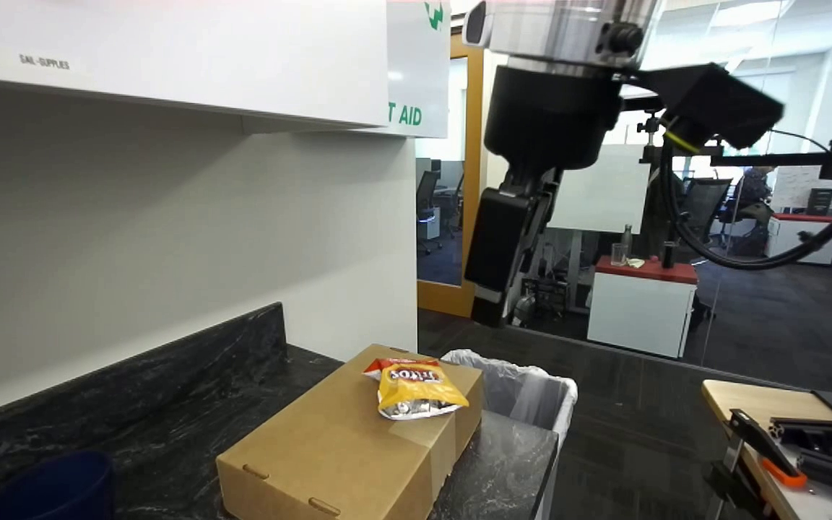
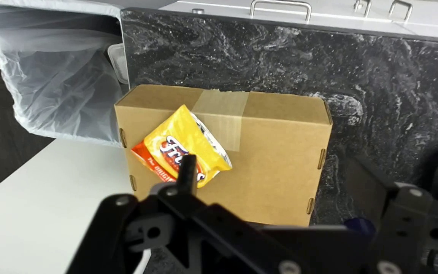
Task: Throw the empty pack of snacks in the bin
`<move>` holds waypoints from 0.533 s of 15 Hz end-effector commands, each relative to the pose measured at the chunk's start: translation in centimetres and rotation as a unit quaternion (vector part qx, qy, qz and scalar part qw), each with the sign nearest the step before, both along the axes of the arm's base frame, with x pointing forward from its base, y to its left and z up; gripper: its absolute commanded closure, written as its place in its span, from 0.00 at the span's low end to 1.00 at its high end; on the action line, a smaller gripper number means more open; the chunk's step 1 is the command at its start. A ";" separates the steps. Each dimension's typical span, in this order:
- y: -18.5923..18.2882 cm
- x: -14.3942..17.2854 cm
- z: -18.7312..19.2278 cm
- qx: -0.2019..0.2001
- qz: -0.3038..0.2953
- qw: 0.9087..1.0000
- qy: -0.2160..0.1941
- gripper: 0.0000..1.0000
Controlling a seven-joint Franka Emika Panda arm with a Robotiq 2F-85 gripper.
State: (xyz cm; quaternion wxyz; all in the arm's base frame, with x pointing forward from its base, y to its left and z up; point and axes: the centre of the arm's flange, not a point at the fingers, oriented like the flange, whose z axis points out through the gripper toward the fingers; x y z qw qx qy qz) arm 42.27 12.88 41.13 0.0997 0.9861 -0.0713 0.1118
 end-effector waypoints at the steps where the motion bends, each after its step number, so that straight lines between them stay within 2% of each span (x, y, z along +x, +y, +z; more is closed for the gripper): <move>1: -1.5 3.7 -1.8 -0.006 -0.022 1.000 0.015 0.00; 8: -5.5 7.4 -5.1 -0.011 -0.042 0.998 0.043 0.00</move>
